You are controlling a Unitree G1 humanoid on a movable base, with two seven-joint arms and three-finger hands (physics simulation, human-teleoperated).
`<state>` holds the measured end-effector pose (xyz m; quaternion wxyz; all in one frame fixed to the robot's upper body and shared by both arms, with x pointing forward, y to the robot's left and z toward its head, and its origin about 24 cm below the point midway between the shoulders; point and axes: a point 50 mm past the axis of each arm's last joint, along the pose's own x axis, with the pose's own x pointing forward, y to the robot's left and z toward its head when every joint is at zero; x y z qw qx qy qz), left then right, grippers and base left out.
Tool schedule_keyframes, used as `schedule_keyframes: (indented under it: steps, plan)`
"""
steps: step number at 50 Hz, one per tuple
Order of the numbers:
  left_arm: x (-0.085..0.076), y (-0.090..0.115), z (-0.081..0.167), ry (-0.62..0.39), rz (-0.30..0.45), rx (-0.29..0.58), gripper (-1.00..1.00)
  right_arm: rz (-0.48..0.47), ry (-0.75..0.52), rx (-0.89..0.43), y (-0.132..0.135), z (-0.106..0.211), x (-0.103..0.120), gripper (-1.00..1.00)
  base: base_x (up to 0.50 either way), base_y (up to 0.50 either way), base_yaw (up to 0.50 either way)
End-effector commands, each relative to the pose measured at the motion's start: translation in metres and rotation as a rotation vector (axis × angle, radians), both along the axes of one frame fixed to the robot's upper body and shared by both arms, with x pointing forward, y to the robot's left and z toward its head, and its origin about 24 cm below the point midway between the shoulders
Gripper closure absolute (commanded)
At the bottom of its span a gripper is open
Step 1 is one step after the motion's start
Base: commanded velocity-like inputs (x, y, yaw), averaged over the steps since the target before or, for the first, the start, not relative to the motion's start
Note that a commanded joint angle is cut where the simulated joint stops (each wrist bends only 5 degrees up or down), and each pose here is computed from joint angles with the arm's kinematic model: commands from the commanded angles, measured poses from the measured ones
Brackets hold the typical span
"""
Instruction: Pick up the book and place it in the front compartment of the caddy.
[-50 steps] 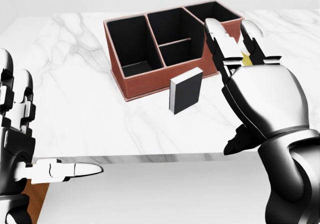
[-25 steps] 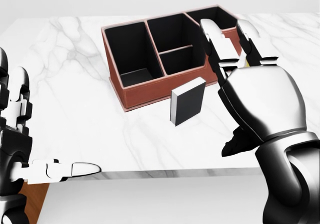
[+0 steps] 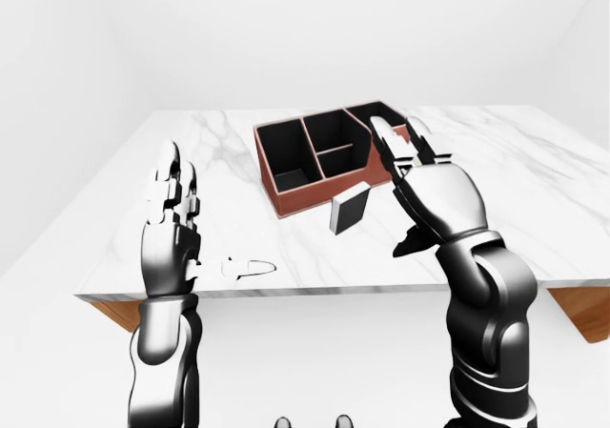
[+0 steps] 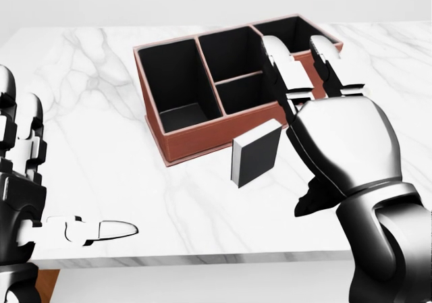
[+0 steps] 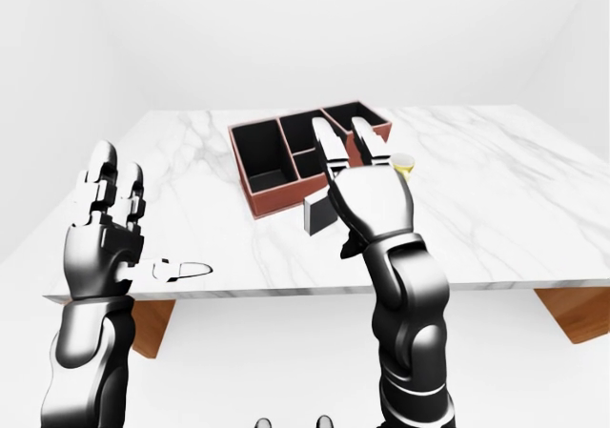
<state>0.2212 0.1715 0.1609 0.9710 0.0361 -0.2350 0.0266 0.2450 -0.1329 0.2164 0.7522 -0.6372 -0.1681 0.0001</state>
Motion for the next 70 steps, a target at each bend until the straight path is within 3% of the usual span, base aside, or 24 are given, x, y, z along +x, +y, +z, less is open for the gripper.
schedule_keyframes:
  steps: [1,70]
  plan:
    - [0.001,0.001,-0.003,0.015,0.002,0.000,-1.00,0.005,0.008,-0.006,0.001,-0.003,-0.001,-1.00,0.15,0.00,0.00]
    - [0.001,-0.003,-0.001,0.005,-0.007,0.007,-1.00,0.012,0.073,-0.056,0.004,-0.026,-0.002,-1.00,0.16,0.00,0.00]
